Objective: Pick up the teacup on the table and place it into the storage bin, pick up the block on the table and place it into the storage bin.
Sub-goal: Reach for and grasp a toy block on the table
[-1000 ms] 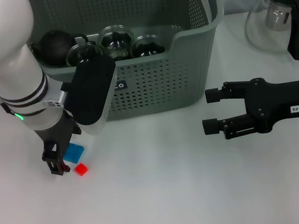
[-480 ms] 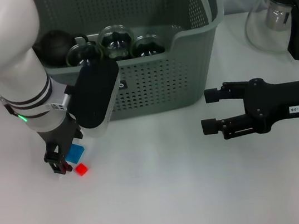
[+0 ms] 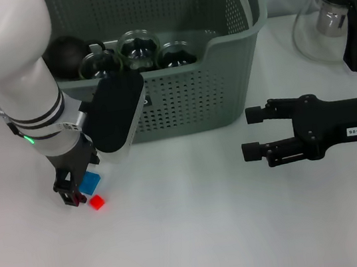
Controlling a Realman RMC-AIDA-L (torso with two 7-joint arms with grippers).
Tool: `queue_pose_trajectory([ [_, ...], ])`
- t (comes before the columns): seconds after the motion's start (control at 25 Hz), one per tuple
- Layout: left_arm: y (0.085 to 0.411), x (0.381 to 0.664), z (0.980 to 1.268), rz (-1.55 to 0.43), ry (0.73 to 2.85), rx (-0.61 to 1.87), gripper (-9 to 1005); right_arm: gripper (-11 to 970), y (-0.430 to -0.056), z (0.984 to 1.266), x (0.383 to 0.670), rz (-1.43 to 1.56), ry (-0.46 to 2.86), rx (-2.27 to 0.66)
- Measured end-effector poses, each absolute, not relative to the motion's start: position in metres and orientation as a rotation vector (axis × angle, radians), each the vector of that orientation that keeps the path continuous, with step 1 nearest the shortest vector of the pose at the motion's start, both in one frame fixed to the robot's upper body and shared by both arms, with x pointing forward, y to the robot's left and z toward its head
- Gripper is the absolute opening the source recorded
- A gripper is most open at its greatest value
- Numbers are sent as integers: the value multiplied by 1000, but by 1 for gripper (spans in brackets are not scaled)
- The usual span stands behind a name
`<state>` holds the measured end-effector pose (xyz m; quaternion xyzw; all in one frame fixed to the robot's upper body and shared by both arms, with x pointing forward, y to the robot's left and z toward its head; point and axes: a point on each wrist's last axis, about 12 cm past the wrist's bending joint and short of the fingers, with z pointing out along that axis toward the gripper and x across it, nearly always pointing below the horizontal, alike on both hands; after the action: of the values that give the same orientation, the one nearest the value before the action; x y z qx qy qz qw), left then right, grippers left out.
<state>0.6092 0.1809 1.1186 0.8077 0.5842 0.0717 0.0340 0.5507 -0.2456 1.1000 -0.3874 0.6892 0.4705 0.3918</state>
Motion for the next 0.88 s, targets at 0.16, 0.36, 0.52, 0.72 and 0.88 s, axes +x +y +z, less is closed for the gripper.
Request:
queue_pose_trajectory([
  [0.16,182,610,1116,215,1804,2490,768,945,-246,1100,551,1194,1749,-976],
  [0.36,182,611,1116,213,1811,2487,765,945,-246,1100,551,1193,1748,-974],
  [0.52,183,611,1115,210,1815,2495,625,945,-246,1101,552,1193,1747,-976],
  [0.72,183,610,1114,206,1817,2504,477,945,-246,1101,552,1193,1746,-976],
  [0.88,183,610,1114,203,1818,2506,479,945,-246,1101,552,1191,1744,-975],
])
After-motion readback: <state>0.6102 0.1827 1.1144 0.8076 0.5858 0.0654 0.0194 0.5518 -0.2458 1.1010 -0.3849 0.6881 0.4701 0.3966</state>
